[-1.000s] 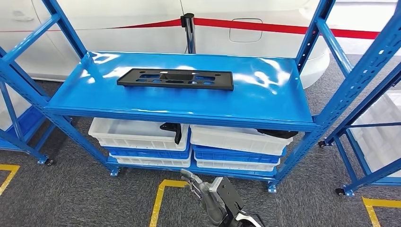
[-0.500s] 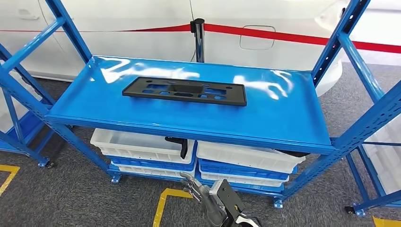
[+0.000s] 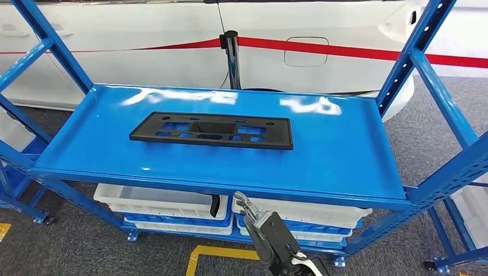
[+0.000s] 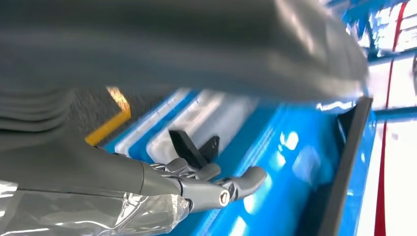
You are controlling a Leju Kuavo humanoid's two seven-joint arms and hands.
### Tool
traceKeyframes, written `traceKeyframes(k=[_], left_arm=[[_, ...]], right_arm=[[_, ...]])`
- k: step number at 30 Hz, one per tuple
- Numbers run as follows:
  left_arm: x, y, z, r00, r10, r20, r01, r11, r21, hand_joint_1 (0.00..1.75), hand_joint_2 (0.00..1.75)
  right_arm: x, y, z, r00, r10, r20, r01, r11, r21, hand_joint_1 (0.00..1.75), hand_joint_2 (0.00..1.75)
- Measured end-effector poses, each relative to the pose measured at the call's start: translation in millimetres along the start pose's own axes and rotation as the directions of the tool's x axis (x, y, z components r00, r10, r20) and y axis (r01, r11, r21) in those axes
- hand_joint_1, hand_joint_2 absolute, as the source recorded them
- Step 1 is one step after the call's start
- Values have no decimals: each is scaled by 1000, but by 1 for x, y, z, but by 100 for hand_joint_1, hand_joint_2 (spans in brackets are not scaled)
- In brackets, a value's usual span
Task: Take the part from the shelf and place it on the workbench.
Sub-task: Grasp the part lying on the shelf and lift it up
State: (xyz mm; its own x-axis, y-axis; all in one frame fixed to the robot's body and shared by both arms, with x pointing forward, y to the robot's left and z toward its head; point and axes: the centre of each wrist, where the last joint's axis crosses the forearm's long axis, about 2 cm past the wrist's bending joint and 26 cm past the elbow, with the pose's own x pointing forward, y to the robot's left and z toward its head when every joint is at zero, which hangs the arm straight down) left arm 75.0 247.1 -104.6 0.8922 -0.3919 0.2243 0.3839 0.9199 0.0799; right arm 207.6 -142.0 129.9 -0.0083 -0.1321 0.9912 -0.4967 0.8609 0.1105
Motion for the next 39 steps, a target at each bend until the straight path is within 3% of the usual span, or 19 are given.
traceKeyframes(k=[7, 17, 21, 24, 29, 34, 38, 39], left_arm=[[2, 1, 0, 1000, 12, 7, -12, 1000, 4, 0, 0], [3, 0, 0, 1000, 15, 12, -15, 1000, 5, 0, 0], [4, -2, 0, 999, 37, 27, -37, 999, -10, 0, 0], [6, -2, 0, 999, 36, 32, -36, 999, -18, 0, 0], [7, -2, 0, 999, 32, 32, -31, 999, -26, 0, 0], [7, -2, 0, 999, 24, 28, -23, 999, -27, 0, 0], [7, -3, 0, 1000, -6, 30, 7, 999, -32, 0, 0], [7, -3, 0, 999, -12, 30, 13, 999, -34, 0, 0]], right_arm=[[25, -1, -6, 962, 246, 123, -222, 959, -177, 0, 175], [30, -2, -7, 947, 288, 140, -257, 944, -208, 0, 175], [53, -1, -8, 848, 476, 234, -386, 856, -344, 0, 175], [70, 4, -10, 781, 545, 305, -400, 811, -427, 0, 175], [76, 7, -9, 708, 625, 329, -441, 755, -485, 0, 175], [80, 10, -10, 589, 742, 321, -526, 653, -545, 0, 175], [84, 14, -17, 464, 834, 298, -612, 546, -572, 0, 0], [85, 16, -19, 445, 845, 295, -623, 529, -576, 0, 0]])
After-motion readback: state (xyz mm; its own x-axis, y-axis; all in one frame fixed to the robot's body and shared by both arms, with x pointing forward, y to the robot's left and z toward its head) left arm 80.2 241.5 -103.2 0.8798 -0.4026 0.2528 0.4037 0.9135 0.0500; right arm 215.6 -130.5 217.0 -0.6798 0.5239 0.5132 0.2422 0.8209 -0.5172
